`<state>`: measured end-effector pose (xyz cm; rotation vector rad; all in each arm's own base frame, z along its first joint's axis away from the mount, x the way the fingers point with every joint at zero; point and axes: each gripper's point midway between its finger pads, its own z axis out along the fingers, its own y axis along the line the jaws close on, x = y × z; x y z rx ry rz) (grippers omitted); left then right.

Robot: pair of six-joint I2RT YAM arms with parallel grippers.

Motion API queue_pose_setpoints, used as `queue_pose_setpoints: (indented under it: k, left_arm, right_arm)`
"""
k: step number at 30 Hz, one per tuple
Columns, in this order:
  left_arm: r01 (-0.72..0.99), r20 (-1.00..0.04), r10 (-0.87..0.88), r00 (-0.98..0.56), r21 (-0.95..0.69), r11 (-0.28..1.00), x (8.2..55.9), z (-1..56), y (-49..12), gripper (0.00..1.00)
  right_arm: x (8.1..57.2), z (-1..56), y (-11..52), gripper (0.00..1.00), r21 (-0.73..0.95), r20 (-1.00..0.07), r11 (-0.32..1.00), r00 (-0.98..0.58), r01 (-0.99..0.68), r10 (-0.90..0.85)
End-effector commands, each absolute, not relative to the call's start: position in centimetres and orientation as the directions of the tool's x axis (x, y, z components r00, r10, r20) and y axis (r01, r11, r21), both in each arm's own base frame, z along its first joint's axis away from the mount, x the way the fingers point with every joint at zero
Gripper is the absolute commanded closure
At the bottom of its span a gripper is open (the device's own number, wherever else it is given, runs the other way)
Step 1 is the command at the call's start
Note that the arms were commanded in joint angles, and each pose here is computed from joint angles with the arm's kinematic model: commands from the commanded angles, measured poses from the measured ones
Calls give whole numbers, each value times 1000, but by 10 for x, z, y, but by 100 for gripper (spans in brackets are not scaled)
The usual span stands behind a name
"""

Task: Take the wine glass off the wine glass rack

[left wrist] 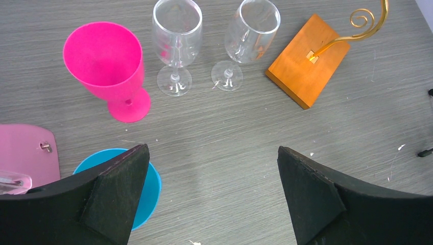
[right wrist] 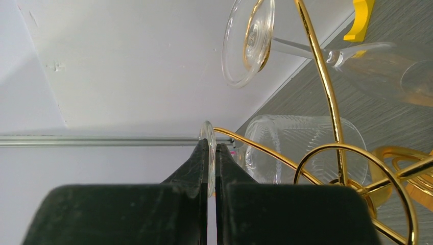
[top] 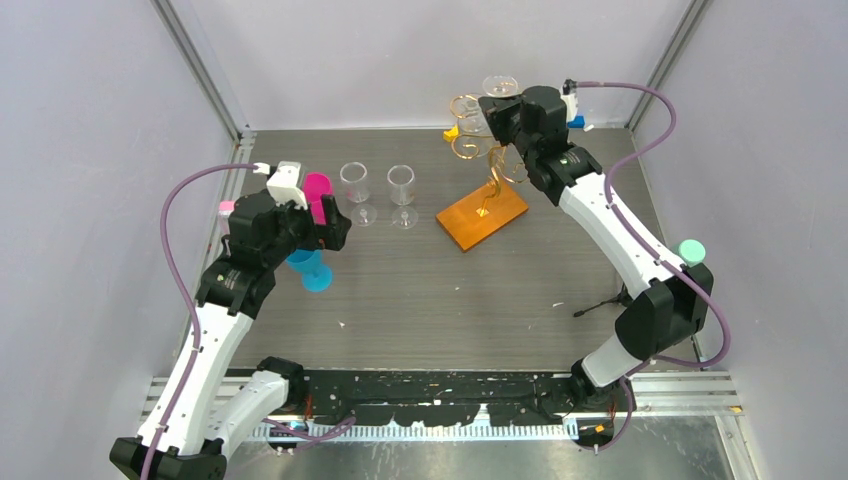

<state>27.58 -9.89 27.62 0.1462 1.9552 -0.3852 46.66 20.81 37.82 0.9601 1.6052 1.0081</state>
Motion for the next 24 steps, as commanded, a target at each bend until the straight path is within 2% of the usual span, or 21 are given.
queue_pose_setpoints:
  k: [1,7,12,20,24]
  left_arm:
    - [286,-930,-72,-360,-184,940,278,286,-98,0]
    - [285,-930,-72,-361,-183,941,278,286,-98,0]
    - [285,-929,-71,-364,-184,941,279,285,-99,0]
    - [284,-929,-71,-364,-183,941,279,285,-98,0]
    - [284,-929,-71,-364,-184,941,279,285,-98,0]
  right_arm:
    - [442,461,198,100,966,-256,247,-144,-78,956]
    - [445,469,181,100,976,-173,166,-35,-144,984]
    - [442,483,178,100,970,-139,133,-16,-202,990]
    - [450,482,180,100,977,-60,54,-23,-207,998]
    - [460,470,178,100,988,-26,26,3,-155,1000]
